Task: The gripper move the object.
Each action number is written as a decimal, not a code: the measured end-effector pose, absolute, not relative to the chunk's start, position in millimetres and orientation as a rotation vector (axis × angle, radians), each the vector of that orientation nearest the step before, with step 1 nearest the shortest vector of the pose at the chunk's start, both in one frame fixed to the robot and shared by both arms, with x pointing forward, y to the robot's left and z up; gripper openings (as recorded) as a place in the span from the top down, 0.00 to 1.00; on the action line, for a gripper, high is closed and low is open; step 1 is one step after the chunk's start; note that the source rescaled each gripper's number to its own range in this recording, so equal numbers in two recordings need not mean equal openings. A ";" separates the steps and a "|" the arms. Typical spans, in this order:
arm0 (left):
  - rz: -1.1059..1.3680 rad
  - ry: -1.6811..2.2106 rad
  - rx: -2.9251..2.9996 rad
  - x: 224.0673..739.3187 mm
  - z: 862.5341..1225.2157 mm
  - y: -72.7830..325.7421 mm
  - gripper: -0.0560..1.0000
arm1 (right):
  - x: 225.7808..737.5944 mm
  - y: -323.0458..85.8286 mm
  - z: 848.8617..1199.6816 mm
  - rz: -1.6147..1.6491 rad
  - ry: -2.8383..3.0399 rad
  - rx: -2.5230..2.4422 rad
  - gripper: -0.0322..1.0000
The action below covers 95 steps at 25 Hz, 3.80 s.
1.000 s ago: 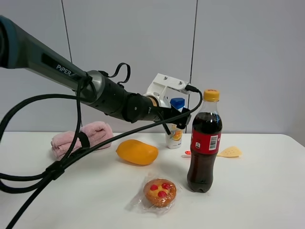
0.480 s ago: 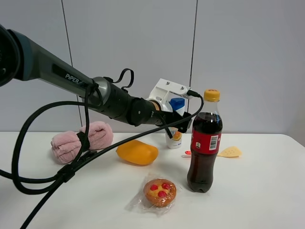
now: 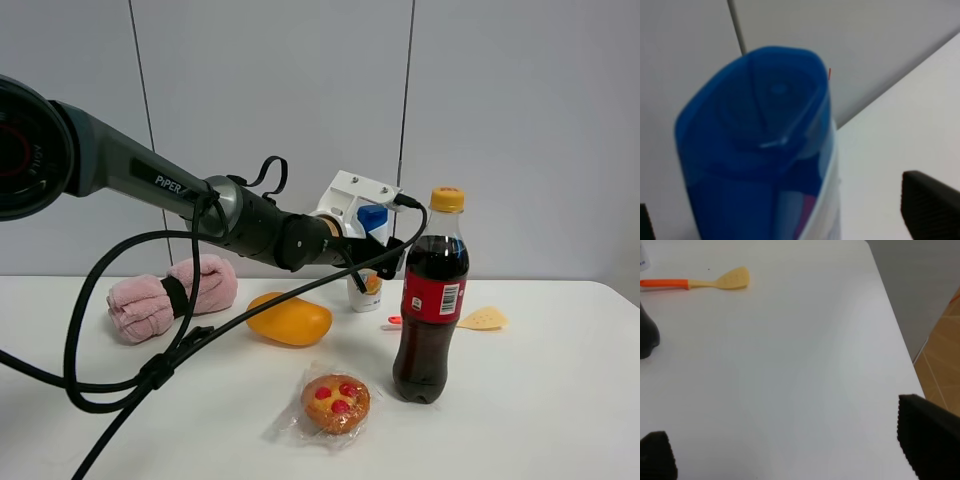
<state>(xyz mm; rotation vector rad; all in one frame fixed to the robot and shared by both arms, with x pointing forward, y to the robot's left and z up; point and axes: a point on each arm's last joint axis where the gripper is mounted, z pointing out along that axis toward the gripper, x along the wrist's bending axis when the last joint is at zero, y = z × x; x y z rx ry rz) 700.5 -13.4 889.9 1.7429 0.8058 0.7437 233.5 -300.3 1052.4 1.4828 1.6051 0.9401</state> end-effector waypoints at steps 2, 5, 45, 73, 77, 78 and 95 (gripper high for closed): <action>0.747 0.816 1.739 702.8 889.9 -10.0 0.00 | 233.5 -300.3 1052.4 0.940 1.605 1.483 0.00; 0.759 0.835 1.734 708.6 889.3 -1.1 0.00 | 233.5 -300.3 1052.4 0.940 1.605 1.483 0.00; 0.681 0.948 1.649 704.8 889.9 -7.0 0.00 | 233.5 -300.3 1052.4 0.940 1.605 1.483 0.00; 0.638 0.980 1.733 701.3 902.7 -6.3 0.92 | 233.5 -300.3 1052.4 0.940 1.605 1.483 0.00; 0.628 0.986 1.740 699.8 915.6 -5.7 0.92 | 233.5 -300.3 1052.4 0.940 1.605 1.483 0.00; 0.630 0.983 1.734 699.6 919.7 -5.6 0.92 | 233.5 -300.3 1052.4 0.940 1.605 1.483 0.00; 0.577 0.988 1.832 678.0 995.4 -0.1 0.92 | 233.5 -300.3 1052.4 0.940 1.605 1.483 0.00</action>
